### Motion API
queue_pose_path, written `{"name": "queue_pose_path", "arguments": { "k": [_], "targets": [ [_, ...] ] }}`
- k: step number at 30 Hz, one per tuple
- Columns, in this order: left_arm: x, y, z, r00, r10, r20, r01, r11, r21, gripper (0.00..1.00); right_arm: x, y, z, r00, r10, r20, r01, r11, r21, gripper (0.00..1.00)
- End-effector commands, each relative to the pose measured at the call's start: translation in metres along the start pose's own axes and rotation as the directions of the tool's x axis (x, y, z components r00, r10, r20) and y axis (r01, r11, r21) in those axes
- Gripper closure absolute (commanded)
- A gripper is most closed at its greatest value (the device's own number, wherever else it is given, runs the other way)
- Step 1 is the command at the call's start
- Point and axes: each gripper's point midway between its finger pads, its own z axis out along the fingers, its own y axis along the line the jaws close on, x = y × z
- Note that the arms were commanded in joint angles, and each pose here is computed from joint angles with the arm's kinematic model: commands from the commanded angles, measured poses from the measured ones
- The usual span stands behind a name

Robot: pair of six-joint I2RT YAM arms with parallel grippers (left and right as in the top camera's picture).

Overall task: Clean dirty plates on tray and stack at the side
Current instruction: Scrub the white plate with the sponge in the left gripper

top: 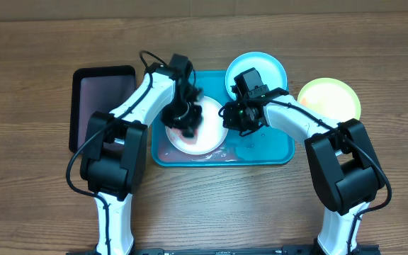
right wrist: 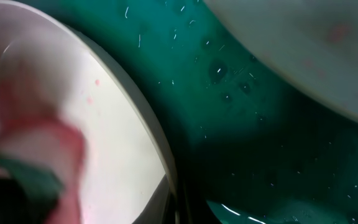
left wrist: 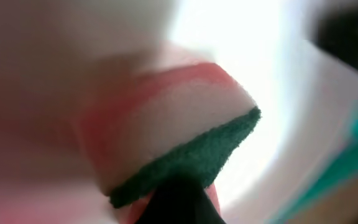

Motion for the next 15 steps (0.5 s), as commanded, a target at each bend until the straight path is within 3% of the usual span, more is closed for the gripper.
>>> {"name": "queue_pose_path", "arguments": {
  "k": [1,4,7,8,9,15],
  "targets": [
    [0.018,-0.042,0.023,0.977,0.212,-0.033,-0.197,0.945,0.261,0.96,-0.005,0.003,0.003,1.0,0.007,0.015,-0.007,1.0,-0.004,0.96],
    [0.008,-0.023,0.027,0.986,0.165,-0.025,-0.159,0.976,0.151,0.96,-0.006,0.003,0.003,1.0,0.008,0.015,-0.008,1.0,-0.004,0.96],
    [-0.014,0.018,0.028,0.999,-0.035,0.036,0.038,0.995,-0.092,0.96,-0.005,0.003,0.003,1.0,0.008,0.014,-0.008,1.0,-0.004,0.96],
    [-0.027,0.045,0.023,0.979,-0.159,0.129,0.185,0.955,-0.233,0.96,-0.005,0.003,0.003,1.0,0.008,0.014,-0.008,1.0,-0.004,0.96],
    [-0.035,0.059,0.018,0.956,-0.219,0.194,0.27,0.918,-0.292,0.96,-0.005,0.003,0.003,1.0,0.008,0.014,-0.008,1.0,-0.003,0.96],
    [-0.057,0.109,-0.015,0.75,-0.398,0.528,0.631,0.67,-0.392,0.96,-0.005,0.003,0.003,1.0,0.008,0.012,-0.008,1.0,-0.002,0.96]
  ]
}}
